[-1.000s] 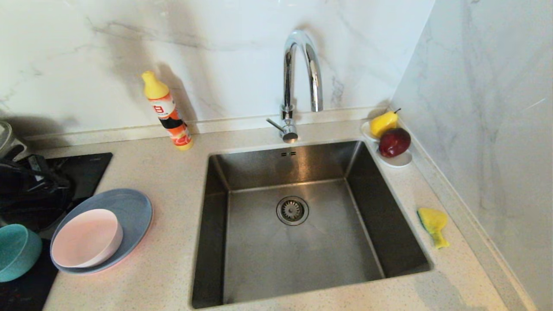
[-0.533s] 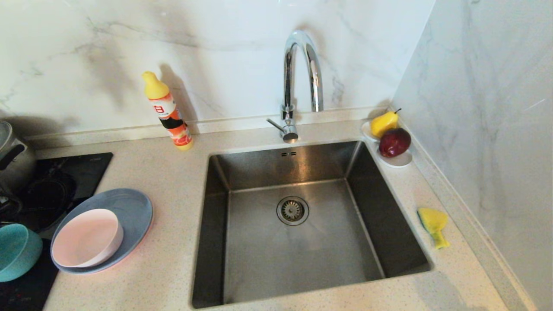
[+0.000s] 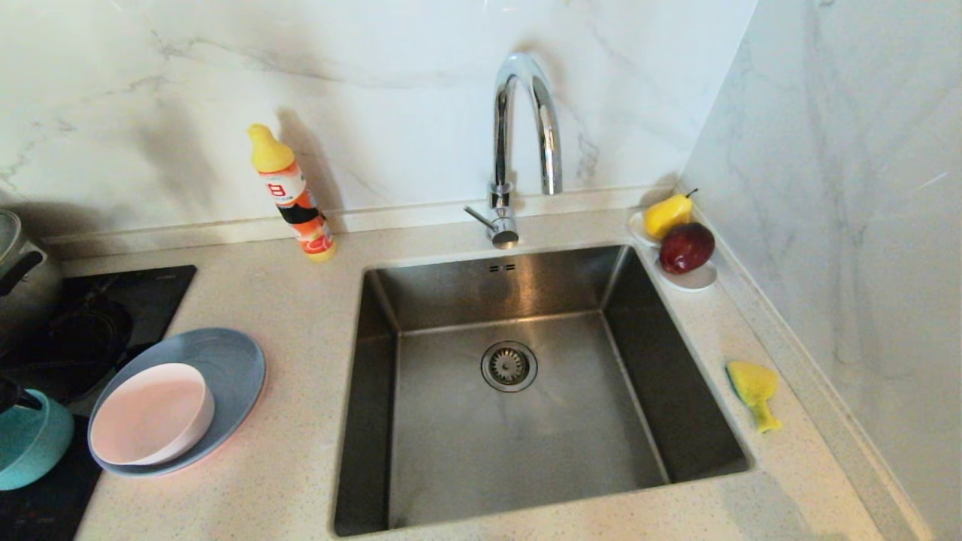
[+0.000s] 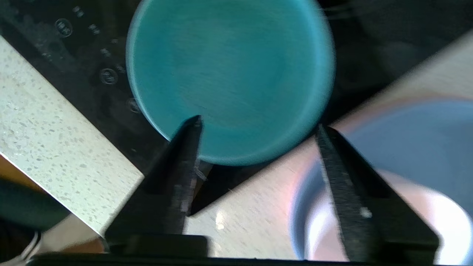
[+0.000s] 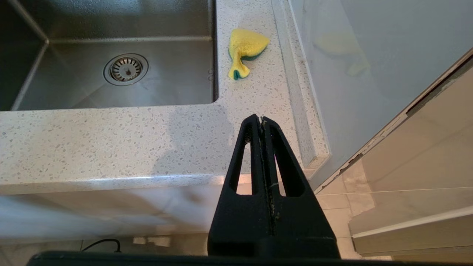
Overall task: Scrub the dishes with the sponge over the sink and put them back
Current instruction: Place the bowl on the bowl
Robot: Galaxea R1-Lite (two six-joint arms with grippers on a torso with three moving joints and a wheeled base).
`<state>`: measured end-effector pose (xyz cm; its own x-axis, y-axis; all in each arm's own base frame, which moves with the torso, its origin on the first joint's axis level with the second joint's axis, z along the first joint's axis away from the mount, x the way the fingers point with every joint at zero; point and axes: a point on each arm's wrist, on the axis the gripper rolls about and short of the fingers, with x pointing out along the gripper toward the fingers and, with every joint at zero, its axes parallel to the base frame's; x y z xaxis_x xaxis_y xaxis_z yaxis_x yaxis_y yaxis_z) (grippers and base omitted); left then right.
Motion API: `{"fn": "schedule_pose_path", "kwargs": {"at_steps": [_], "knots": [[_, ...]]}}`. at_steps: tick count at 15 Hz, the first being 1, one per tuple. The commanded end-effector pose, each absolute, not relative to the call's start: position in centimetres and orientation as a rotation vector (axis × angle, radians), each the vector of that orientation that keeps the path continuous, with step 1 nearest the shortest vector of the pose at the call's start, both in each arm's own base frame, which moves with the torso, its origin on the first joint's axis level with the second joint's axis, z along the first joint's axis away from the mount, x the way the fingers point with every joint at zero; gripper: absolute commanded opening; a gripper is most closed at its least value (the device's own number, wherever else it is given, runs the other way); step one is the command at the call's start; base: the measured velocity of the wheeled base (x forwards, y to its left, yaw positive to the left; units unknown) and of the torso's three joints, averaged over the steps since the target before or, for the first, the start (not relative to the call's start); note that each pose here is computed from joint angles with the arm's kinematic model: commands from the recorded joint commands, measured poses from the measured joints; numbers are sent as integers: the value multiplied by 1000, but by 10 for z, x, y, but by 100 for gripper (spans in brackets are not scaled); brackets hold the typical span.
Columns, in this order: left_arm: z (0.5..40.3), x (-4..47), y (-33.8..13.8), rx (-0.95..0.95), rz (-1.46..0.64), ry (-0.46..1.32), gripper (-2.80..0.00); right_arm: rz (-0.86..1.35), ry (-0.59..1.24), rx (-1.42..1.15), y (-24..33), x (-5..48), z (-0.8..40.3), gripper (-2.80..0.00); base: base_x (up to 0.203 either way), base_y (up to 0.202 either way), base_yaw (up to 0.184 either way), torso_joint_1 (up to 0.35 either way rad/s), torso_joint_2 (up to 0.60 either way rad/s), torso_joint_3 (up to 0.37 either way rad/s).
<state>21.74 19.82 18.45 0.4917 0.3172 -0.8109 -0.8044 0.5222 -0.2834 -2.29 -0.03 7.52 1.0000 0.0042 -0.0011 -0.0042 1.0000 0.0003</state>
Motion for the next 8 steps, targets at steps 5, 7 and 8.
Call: {"fn": "schedule_pose_path", "kwargs": {"at_steps": [5,7,8], "knots": [[153,223,217,-795,766,861,0,5,-1,0,0,-23,75,-280,0,0,0,0,0,0],[146,226,219,-805,764,881,0,5,0,0,0,-23,75,-280,0,0,0,0,0,0],[144,227,220,-808,763,884,0,5,0,0,0,-23,75,-280,0,0,0,0,0,0]]}}
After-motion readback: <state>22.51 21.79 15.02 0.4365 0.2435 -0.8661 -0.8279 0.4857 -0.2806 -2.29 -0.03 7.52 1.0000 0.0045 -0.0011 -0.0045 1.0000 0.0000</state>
